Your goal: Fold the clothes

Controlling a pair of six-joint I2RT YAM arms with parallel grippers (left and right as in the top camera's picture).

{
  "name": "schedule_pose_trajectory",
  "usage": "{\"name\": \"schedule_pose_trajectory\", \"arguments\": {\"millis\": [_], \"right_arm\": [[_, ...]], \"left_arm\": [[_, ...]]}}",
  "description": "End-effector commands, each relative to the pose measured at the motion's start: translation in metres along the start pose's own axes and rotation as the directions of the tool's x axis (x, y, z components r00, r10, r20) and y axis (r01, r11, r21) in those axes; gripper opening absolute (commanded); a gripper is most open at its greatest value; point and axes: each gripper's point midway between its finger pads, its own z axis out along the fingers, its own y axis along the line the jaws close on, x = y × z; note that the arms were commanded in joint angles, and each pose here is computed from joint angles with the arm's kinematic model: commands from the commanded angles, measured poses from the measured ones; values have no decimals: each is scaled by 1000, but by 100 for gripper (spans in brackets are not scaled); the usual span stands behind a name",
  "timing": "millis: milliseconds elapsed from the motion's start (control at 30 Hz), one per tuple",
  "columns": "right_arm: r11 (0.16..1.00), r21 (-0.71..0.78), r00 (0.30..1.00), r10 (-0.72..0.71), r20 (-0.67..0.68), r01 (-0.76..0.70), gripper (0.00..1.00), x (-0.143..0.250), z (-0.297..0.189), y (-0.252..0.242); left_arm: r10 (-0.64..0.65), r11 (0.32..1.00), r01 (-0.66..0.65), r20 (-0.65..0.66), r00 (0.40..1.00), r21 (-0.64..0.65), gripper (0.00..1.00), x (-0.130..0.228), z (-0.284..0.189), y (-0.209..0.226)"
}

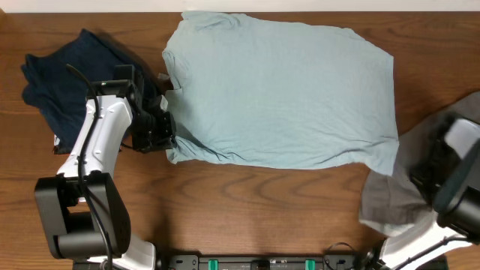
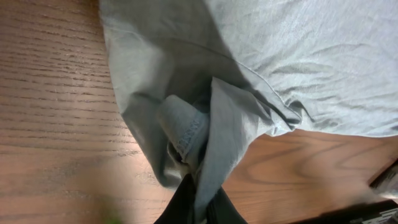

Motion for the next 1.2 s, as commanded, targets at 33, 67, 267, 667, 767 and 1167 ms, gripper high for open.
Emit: {"name": "schedule_pose_trajectory", "arguments": {"millis": [33, 67, 267, 667, 767, 1167], "right_arm": [[969, -42, 969, 246, 33, -245, 1, -19, -9, -30], [960, -83, 962, 271, 26, -268, 1, -21, -12, -31], [766, -615, 980, -109, 167, 190, 9, -22, -82, 48], [655, -653, 925, -270, 268, 381, 4, 15, -73, 90], [628, -670, 918, -264, 295, 396, 4, 18, -61, 99], [955, -240, 971, 207, 116, -175, 1, -6, 24, -14]], "left_arm": [[-12, 1000, 12, 3, 1000, -11, 6, 1, -1, 3], [-12, 1000, 12, 3, 1000, -11, 6, 1, -1, 3], [-12, 1000, 12, 3, 1000, -11, 6, 1, -1, 3], [-12, 1000, 12, 2, 1000, -12, 6, 1, -1, 3], [-15, 1000, 14, -4, 1000, -12, 6, 3, -1, 3], [-20, 1000, 19, -18, 1000, -15, 6, 6, -1, 4]]}}
